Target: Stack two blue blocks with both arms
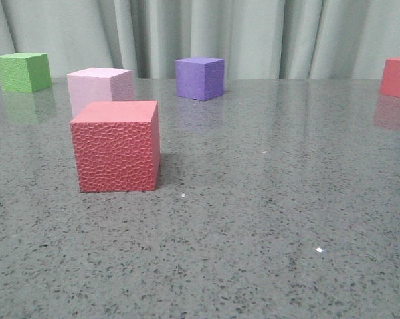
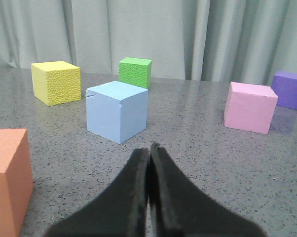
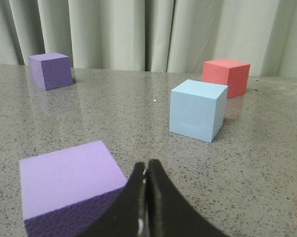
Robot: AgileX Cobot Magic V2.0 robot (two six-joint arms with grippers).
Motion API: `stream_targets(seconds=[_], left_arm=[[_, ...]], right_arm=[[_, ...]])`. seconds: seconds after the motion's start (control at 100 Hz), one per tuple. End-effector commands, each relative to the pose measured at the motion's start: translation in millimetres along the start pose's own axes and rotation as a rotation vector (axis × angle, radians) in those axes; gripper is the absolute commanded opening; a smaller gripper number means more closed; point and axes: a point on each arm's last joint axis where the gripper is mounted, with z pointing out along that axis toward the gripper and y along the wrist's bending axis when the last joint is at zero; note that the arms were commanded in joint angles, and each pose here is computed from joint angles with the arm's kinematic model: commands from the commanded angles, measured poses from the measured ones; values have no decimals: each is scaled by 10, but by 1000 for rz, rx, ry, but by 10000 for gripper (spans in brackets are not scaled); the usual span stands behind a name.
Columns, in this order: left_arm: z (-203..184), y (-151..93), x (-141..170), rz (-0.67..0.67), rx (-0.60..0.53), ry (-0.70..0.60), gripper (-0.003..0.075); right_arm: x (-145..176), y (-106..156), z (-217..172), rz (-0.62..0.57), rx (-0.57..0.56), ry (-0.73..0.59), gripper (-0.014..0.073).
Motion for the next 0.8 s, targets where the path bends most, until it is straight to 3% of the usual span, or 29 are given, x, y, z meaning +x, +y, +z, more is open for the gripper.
stream_targets(seconds=[0.0,0.64,0.79], left_arm=[[-9,-6,54,-5,13,-65,-19],[-9,-6,54,-5,13,-65,-19],[-10,-9,39,-5,17,-81,-19]], right_arm=[[-147,4,-34,-18,0,-123,-122],[-149,4,-34,-18,0,-125,-122],[-204,7,-43,-18,-2,-186,-122]])
